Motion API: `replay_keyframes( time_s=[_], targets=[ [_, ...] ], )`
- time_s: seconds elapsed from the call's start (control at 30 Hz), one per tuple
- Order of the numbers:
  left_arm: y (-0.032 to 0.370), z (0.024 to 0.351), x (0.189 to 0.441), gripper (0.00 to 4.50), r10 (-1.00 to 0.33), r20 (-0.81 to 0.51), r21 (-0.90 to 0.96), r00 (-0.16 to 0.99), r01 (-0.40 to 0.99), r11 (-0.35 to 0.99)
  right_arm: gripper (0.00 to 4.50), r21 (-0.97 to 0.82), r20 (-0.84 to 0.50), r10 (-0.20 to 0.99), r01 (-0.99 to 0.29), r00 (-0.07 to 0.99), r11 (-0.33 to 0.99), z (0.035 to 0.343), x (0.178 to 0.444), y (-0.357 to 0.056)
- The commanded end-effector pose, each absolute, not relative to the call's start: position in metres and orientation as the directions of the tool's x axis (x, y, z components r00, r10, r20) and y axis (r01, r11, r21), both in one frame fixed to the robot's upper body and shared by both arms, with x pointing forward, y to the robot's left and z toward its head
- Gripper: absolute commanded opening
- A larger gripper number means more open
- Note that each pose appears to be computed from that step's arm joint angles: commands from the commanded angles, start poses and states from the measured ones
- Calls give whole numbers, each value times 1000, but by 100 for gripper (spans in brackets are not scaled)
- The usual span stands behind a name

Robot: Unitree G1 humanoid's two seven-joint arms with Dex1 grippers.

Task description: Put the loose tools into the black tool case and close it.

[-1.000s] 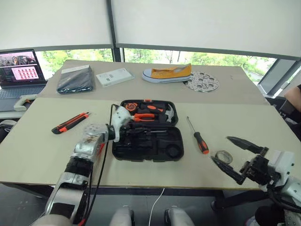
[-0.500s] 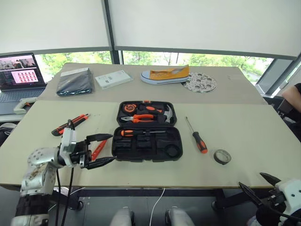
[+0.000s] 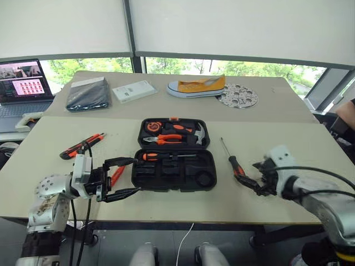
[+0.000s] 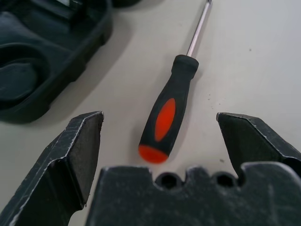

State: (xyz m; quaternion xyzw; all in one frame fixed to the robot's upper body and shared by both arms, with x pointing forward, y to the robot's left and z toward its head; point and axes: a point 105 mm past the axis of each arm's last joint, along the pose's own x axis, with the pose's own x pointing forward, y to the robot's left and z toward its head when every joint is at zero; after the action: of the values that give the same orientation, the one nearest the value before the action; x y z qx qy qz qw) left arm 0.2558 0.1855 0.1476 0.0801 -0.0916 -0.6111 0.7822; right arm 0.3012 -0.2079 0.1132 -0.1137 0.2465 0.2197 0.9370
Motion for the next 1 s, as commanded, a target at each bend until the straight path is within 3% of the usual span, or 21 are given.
replay_keyframes(
  time_s=[0.03,0.17,0.3,0.4,0.53,0.6,0.67,0.73,0.83,0.9,1.0],
  targets=[
    [182,157,251,448,-974,53,260,220,939,226,450,-123,-549,294,-423,783,898,114,321,-206],
    [181,160,252,448,-970,66,271,235,931,244,450,-128,-609,287,-448,739,885,98,322,-203],
    [179,161,251,450,-966,76,272,248,927,259,350,-129,-563,295,-434,772,892,101,328,-200],
    [177,160,249,450,-963,86,265,254,926,268,248,-118,-506,265,-370,821,922,108,330,-206],
    [176,161,249,450,-954,119,254,274,921,296,112,-238,-333,175,-262,927,935,129,335,-219],
    [177,166,252,450,-939,162,250,305,908,337,104,-246,-205,164,-213,965,946,144,333,-218],
    [181,170,257,450,-916,196,246,350,887,391,104,-293,-71,243,-253,967,922,164,331,-206],
    [188,172,263,450,-887,213,242,408,858,453,104,-377,48,426,-378,904,845,189,329,-181],
    [201,169,266,450,-850,214,223,481,823,522,104,-467,80,700,-593,710,655,213,326,-139],
    [210,164,267,450,-823,181,211,539,796,567,104,-492,-32,815,-719,579,491,210,330,-112],
    [227,159,267,450,-773,171,206,610,745,634,104,-496,-283,869,-838,405,229,192,335,-76]
  ],
)
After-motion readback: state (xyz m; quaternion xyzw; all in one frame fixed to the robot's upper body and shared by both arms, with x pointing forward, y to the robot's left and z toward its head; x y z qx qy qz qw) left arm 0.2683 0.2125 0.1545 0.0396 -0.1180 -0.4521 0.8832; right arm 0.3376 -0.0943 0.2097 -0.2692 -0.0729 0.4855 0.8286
